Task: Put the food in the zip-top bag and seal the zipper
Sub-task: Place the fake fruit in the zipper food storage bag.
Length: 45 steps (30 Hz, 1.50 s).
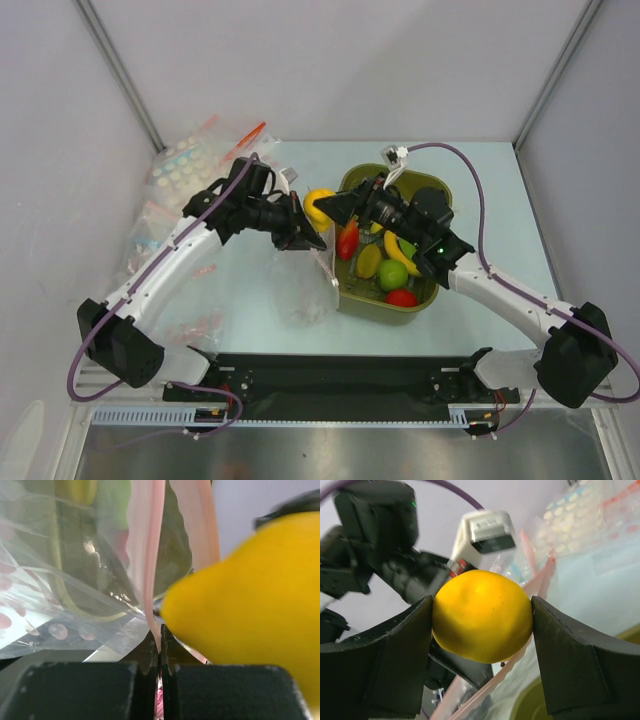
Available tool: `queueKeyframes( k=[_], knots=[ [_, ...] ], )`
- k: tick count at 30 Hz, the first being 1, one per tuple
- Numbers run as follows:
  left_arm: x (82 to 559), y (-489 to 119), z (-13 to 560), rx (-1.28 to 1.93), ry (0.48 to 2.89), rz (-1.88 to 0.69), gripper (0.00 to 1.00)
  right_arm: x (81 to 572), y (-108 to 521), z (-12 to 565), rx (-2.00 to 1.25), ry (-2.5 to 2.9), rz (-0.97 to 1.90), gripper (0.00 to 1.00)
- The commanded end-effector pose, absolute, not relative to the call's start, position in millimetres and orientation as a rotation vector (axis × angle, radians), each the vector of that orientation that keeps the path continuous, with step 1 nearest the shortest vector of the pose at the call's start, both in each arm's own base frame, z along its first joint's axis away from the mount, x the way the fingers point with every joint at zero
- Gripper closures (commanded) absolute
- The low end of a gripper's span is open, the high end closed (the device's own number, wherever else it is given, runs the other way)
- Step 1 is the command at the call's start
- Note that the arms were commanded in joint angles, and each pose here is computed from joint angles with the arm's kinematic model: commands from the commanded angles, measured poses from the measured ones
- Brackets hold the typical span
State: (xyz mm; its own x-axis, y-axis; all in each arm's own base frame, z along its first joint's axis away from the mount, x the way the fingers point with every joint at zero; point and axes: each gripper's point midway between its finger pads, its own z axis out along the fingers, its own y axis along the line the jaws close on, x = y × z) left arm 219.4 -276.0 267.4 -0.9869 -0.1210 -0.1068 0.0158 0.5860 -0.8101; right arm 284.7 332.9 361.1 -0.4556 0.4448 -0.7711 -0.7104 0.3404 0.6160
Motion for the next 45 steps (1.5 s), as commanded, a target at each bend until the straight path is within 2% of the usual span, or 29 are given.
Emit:
queueKeyframes(
  k=[1, 14, 20, 25, 26, 28, 29, 30, 31, 33, 39, 45],
  knots=[
    [226, -270, 309, -0.109, 2.545, -1.450, 1.00, 279, 324, 373, -0.273, 1.450, 1.322, 0.77],
    [238, -254, 319, -0.095, 2.560, -1.320, 1.00, 267, 335, 326, -0.416, 1.620, 1.188, 0.79],
    [244, -255, 336, -0.023, 2.520, -1.312, 1.00, 265, 348, 293, -0.499, 1.735, 1.195, 0.74],
    [250, -257, 351, 0.057, 2.458, -1.306, 1.00, 259, 355, 293, -0.568, 1.747, 1.223, 0.71],
    [251, -256, 350, 0.059, 2.463, -1.297, 1.00, 258, 355, 295, -0.575, 1.737, 1.228, 0.69],
    [253, -256, 349, 0.088, 2.454, -1.278, 1.00, 255, 357, 298, -0.594, 1.726, 1.248, 0.56],
    [254, -256, 347, 0.088, 2.460, -1.271, 1.00, 254, 357, 300, -0.596, 1.725, 1.251, 0.45],
    [254, -256, 346, 0.102, 2.459, -1.265, 1.00, 254, 357, 303, -0.591, 1.725, 1.256, 0.27],
    [255, -255, 346, 0.106, 2.457, -1.260, 1.00, 253, 357, 309, -0.597, 1.713, 1.264, 0.19],
    [256, -254, 343, 0.129, 2.456, -1.232, 0.99, 253, 355, 318, -0.593, 1.707, 1.266, 0.09],
    [261, -238, 337, 0.195, 2.435, -1.073, 1.00, 266, 336, 351, -0.481, 1.701, 1.291, 0.05],
    [263, -238, 338, 0.211, 2.382, -1.096, 1.00, 273, 318, 365, -0.438, 1.705, 1.289, 0.05]
  ],
)
